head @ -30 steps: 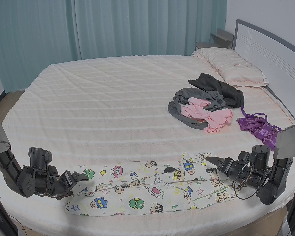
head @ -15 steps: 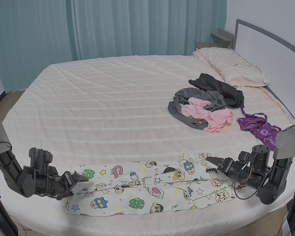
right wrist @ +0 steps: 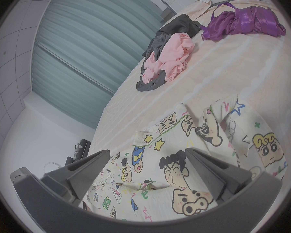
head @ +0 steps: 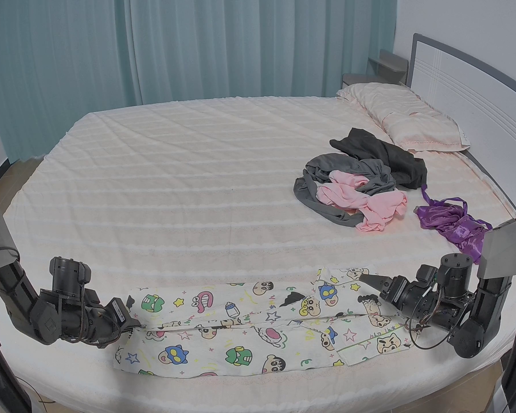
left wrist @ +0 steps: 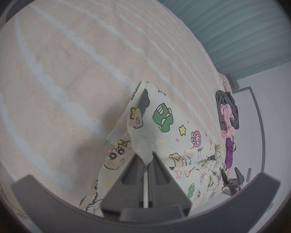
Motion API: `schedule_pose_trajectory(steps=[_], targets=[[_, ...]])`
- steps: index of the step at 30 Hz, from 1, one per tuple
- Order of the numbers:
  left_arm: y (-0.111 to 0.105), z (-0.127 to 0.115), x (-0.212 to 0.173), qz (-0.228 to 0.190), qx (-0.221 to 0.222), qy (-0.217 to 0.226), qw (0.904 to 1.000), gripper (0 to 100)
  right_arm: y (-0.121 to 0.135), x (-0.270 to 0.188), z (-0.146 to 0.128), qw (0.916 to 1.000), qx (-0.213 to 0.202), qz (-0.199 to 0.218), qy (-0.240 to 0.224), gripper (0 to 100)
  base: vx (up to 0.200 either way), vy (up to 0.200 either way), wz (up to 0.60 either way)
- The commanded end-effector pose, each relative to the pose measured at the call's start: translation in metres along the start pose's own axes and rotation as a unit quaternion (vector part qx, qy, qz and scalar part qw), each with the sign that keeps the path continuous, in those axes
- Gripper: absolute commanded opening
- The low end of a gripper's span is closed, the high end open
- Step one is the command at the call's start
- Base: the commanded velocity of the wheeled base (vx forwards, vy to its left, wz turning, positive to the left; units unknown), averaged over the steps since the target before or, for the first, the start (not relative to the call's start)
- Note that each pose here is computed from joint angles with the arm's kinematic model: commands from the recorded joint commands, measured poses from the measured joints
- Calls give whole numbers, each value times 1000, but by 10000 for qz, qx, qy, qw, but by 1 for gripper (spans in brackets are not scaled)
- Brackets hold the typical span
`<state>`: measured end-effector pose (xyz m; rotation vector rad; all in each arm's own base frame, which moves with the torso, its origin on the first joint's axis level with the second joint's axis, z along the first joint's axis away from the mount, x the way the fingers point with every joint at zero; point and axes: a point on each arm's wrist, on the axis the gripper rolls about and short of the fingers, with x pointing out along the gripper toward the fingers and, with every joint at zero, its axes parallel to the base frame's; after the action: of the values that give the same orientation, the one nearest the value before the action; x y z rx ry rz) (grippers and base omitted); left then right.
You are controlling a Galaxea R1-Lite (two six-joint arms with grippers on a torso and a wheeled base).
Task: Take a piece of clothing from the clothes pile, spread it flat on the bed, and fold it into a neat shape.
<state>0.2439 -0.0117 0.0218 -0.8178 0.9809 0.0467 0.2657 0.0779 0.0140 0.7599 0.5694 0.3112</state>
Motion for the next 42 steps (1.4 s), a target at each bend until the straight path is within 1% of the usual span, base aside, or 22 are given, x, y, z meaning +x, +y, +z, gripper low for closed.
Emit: schedule_pose_trajectory(steps=[1, 8, 9, 12, 14, 17, 18, 19, 20, 21, 22, 24, 25, 27, 29, 30, 32, 34, 35, 37, 42], targets=[[-1, 0, -4, -38, 34, -36, 10000, 0, 1, 0, 0, 10000, -9, 23, -17, 100, 0, 0, 0], [1, -2, -2, 42, 12, 12, 10000, 0, 1, 0, 0, 10000, -9, 23, -17, 100, 0, 0, 0], [1, -2, -2, 59, 15, -14, 10000, 100, 1, 0, 0, 10000, -20, 27, -12, 100, 0, 0, 0], [0, -1, -3, 100, 34, -109, 9999, 100, 1, 0, 0, 10000, -22, 27, -22, 100, 0, 0, 0], [-3, 0, -8, 66, 47, -248, 9997, 100, 1, 0, 0, 10000, -22, 27, -22, 100, 0, 0, 0], [-17, 4, -28, -171, 39, -684, 9975, 100, 1, 0, 0, 10000, -22, 27, -22, 100, 0, 0, 0], [-19, 5, -31, -235, 7, -747, 9969, 100, 1, 0, 0, 10000, -22, 27, -22, 100, 0, 0, 0], [-28, 6, -41, -452, -111, -903, 9948, 100, 1, 0, 0, 10000, -22, 27, -22, 100, 0, 0, 0], [-28, 6, -41, -452, -111, -903, 9948, 100, 1, 0, 0, 10000, -22, 27, -22, 100, 0, 0, 0], [-36, 4, -46, -621, -147, -934, 9936, 100, 1, 0, 0, 10000, -22, 27, -22, 100, 0, 0, 0], [-43, -2, -48, -674, -164, -916, 9934, 100, 1, 0, 0, 10000, -22, 27, -22, 100, 0, 0, 0], [-48, -11, -44, -549, -127, -821, 9950, 100, 2, 0, 1, 10000, -23, 38, -22, 100, 0, 0, 0], [-48, -11, -44, -549, -127, -821, 9950, 100, 2, 0, 1, 10000, -23, 38, -22, 100, 0, 0, 0], [-53, -25, -29, -294, -209, -642, 9973, 100, 2, 0, 1, 10000, -23, 38, -22, 100, 0, 0, 0], [-53, -28, -23, -212, -267, -593, 9977, 100, 2, 0, 1, 10000, -23, 32, -28, 100, 0, 0, 0], [-53, -35, -11, -28, -293, -523, 9982, 100, 2, -1, 1, 10000, -25, 38, -33, 100, 0, 0, 0], [-52, -41, 0, 109, -282, -429, 9986, 100, 2, -1, 1, 10000, -25, 43, -27, 100, 0, 0, 0], [-53, -44, 8, 144, -369, -459, 9982, 100, 2, 0, 1, 10000, -16, 38, -22, 100, 0, 0, 0], [-54, -45, 13, 129, -519, -539, 9971, 100, 1, -1, 1, 10000, -13, 33, -28, 100, 0, 0, 0], [-55, -48, 21, 135, -679, -599, 9958, 100, 1, -1, 1, 10000, -10, 29, -33, 100, 0, 0, 0], [-53, -53, 32, 289, -777, -717, 9940, 100, 1, 0, 1, 10000, -8, 23, -28, 100, 0, 0, 0]])
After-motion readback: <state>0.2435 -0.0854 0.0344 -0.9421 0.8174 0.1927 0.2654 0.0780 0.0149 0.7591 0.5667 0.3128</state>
